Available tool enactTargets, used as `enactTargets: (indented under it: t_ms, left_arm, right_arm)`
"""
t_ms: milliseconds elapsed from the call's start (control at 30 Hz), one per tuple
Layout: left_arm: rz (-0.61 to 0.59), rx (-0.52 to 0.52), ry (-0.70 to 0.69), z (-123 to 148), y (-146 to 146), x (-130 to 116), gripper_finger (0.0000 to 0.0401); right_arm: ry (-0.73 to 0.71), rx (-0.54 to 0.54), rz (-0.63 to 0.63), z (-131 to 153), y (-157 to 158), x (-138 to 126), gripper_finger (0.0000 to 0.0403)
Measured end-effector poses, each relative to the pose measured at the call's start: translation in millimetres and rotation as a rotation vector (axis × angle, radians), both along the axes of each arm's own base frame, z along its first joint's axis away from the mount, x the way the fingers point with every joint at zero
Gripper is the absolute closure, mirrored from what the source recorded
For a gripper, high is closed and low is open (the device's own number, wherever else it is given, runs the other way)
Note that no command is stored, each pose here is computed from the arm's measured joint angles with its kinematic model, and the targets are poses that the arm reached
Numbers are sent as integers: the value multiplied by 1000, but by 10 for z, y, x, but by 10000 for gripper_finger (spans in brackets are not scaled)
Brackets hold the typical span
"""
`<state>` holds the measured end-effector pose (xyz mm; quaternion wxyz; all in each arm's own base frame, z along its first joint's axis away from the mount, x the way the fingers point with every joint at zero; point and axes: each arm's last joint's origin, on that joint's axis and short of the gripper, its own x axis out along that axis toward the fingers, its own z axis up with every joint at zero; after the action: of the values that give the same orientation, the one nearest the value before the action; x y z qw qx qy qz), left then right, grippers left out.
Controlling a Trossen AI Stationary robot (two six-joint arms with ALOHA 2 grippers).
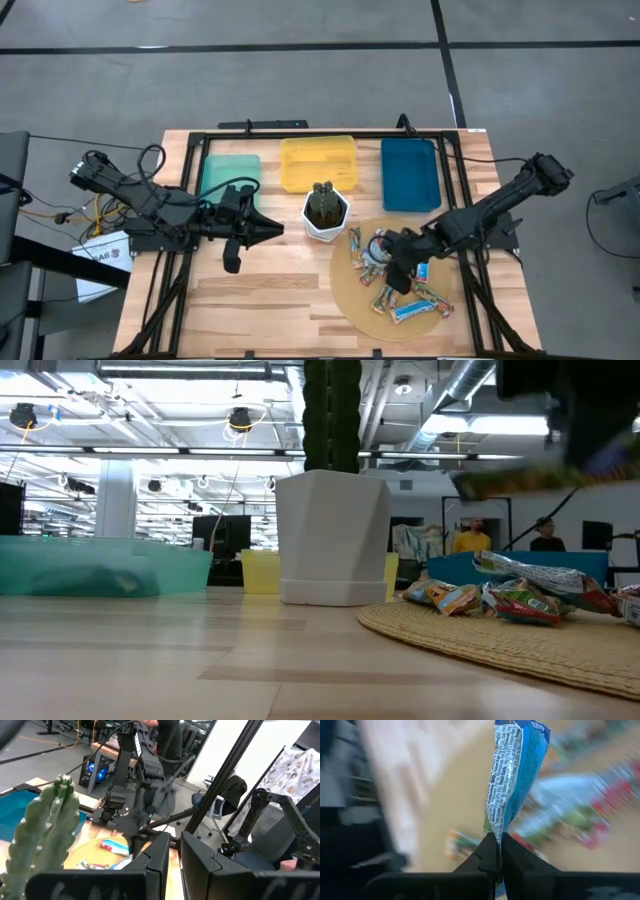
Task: Pick and place Granola Bars by type
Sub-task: Put the blue granola bar into the green bin
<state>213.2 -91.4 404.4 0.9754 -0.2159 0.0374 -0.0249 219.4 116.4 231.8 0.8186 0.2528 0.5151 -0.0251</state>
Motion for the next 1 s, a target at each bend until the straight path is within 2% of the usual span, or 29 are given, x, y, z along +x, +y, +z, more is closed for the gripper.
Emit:
enactTargets:
  t_ms: [300,567,800,1000]
  left_arm:
    - [-8,12,51,-136,-86,172,360]
    - [-16,-5,14,-204,-183,366,360]
    - [-29,-31,-54,-207,-240,489,360]
    - [-20,-40,-69,-203,-231,514,360]
  right_arm:
    - [-346,120,52,316,61,147,402]
    - [-612,180,76,557,62,261,402]
    - [-823,187,66,743,-10,356,402]
    - [-988,132,34,879,-62,397,402]
